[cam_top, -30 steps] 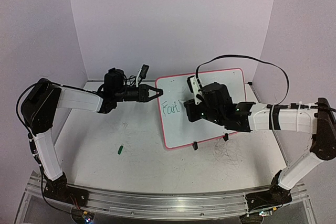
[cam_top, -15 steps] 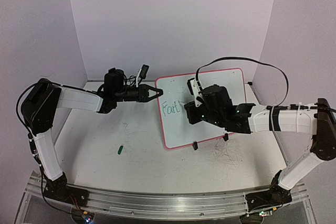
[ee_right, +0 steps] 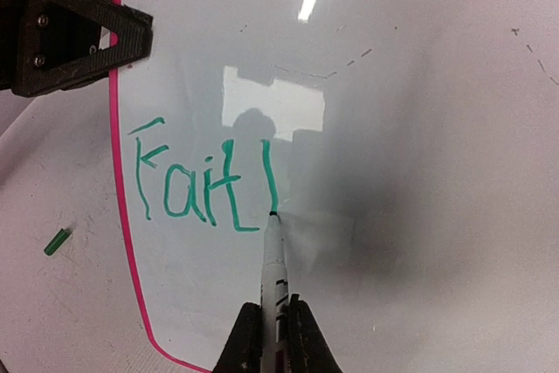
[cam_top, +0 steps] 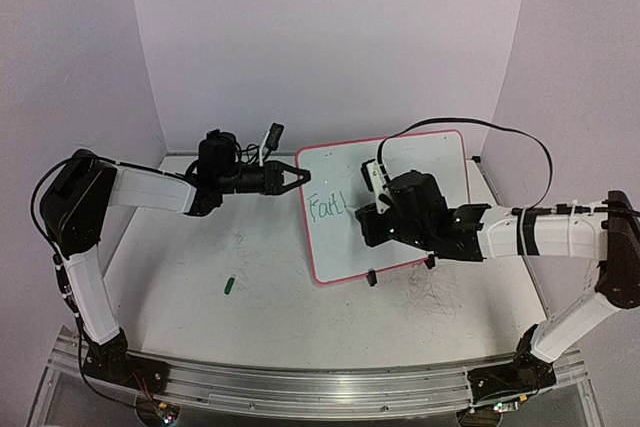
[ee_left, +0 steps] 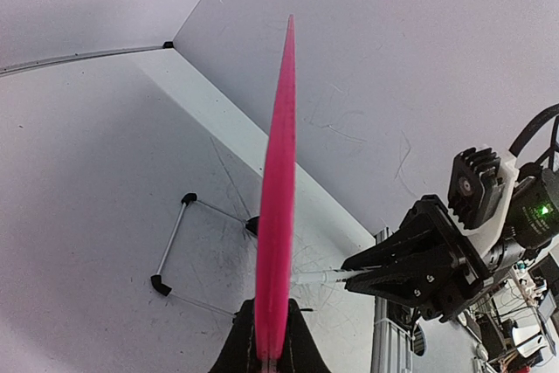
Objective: Write a sentence on the whiteboard
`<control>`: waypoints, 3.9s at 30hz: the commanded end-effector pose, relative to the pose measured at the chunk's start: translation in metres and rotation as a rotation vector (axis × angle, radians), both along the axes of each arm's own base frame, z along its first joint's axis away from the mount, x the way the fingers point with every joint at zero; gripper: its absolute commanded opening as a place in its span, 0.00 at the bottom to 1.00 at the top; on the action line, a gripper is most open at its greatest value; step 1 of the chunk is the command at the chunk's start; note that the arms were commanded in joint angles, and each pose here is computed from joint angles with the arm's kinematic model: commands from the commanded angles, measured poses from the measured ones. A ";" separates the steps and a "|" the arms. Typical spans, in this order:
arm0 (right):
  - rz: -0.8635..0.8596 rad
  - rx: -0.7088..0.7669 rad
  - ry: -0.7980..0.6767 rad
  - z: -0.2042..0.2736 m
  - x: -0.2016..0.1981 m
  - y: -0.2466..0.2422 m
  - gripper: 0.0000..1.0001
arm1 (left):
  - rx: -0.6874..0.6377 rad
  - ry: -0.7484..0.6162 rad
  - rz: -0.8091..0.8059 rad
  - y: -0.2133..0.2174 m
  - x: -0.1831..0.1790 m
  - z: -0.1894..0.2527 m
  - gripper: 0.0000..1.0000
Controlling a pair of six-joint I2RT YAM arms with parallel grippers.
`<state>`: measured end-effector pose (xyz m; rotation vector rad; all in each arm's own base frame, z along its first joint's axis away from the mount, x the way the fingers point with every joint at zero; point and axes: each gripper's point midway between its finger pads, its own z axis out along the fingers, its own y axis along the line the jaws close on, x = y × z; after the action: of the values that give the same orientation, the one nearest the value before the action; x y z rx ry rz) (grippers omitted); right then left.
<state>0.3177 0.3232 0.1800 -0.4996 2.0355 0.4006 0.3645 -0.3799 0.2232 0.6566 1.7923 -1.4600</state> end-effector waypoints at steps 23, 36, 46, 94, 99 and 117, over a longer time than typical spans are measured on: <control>-0.039 0.036 -0.052 0.025 0.015 0.006 0.00 | -0.010 -0.026 -0.019 -0.006 -0.006 0.014 0.00; -0.119 0.023 -0.076 0.029 0.023 -0.006 0.00 | -0.011 -0.026 -0.023 -0.007 -0.006 0.014 0.00; -0.094 0.007 -0.008 0.008 0.010 -0.012 0.00 | -0.008 -0.026 -0.022 -0.007 -0.006 0.013 0.00; -0.099 0.016 -0.017 0.010 0.008 -0.018 0.00 | -0.009 -0.027 -0.020 -0.006 -0.007 0.015 0.00; -0.113 -0.002 -0.009 0.004 0.007 -0.022 0.00 | -0.009 -0.025 -0.020 -0.006 -0.007 0.015 0.00; 0.076 0.056 0.034 0.036 -0.038 0.004 0.00 | -0.004 -0.020 -0.023 -0.007 -0.006 0.011 0.00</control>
<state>0.3093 0.3063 0.1726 -0.4527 2.0958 0.3536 0.3639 -0.3804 0.2235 0.6597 1.7904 -1.4603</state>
